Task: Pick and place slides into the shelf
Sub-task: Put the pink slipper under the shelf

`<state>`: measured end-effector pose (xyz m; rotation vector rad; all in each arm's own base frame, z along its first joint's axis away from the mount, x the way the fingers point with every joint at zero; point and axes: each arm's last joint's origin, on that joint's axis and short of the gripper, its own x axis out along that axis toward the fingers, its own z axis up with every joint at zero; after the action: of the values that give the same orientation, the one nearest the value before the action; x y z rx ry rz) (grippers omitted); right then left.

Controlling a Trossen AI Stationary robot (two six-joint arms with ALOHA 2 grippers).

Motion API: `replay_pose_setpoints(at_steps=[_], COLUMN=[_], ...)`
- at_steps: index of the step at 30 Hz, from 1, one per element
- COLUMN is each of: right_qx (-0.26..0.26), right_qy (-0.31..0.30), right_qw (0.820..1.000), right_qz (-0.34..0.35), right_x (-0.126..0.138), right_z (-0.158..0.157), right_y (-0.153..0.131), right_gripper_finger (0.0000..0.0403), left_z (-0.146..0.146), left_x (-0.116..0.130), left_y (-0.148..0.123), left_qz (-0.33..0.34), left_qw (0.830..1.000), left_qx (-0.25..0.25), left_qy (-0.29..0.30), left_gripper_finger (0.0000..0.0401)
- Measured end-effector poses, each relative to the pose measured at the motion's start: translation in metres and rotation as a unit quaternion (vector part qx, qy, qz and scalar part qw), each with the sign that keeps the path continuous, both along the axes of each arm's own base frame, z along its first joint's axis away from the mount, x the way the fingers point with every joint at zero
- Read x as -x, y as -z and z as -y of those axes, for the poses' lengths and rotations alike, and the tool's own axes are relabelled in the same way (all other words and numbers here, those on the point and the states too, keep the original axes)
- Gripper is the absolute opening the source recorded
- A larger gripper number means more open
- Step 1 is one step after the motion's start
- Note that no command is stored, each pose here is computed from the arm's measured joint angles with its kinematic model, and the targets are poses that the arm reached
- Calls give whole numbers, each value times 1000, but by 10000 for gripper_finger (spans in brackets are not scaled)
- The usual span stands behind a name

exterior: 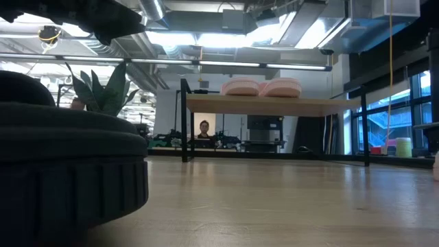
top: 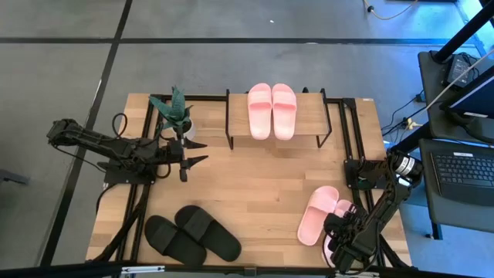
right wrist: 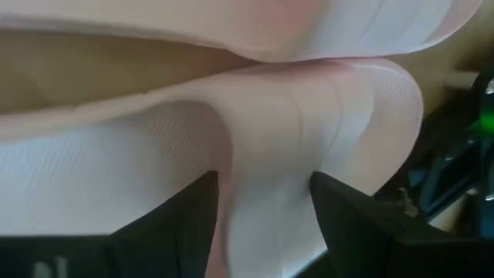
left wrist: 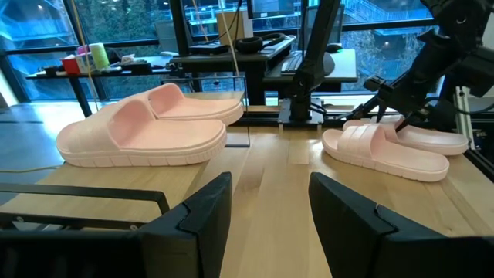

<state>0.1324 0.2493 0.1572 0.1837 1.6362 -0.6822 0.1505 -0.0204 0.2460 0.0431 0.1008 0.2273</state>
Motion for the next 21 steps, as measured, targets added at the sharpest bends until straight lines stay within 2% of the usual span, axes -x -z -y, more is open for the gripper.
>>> replay_pose_setpoints(at_steps=[4,7,10,14,19,21], right_qx=[8,3,2,6,-7,-9], right_qy=[42,44,44,44,51,53], right_qw=[999,999,999,999,998,998], right_qz=[-2,-3,-3,-9,-25,-29], right_x=[3,3,3,3,3,3], right_z=[5,5,4,3,0,0], right_y=[7,8,7,6,4,3], right_gripper_finger=[210,208,189,131,31,14], left_z=[0,0,0,0,0,0], left_x=[0,0,0,0,0,0], left_y=[0,0,0,0,0,0], left_qz=[0,0,0,0,0,0], left_qw=[1000,1000,1000,1000,1000,1000], left_qx=[0,0,0,0,0,0], left_qy=[0,0,0,0,0,0], left_gripper_finger=[166,166,166,166,166,166])
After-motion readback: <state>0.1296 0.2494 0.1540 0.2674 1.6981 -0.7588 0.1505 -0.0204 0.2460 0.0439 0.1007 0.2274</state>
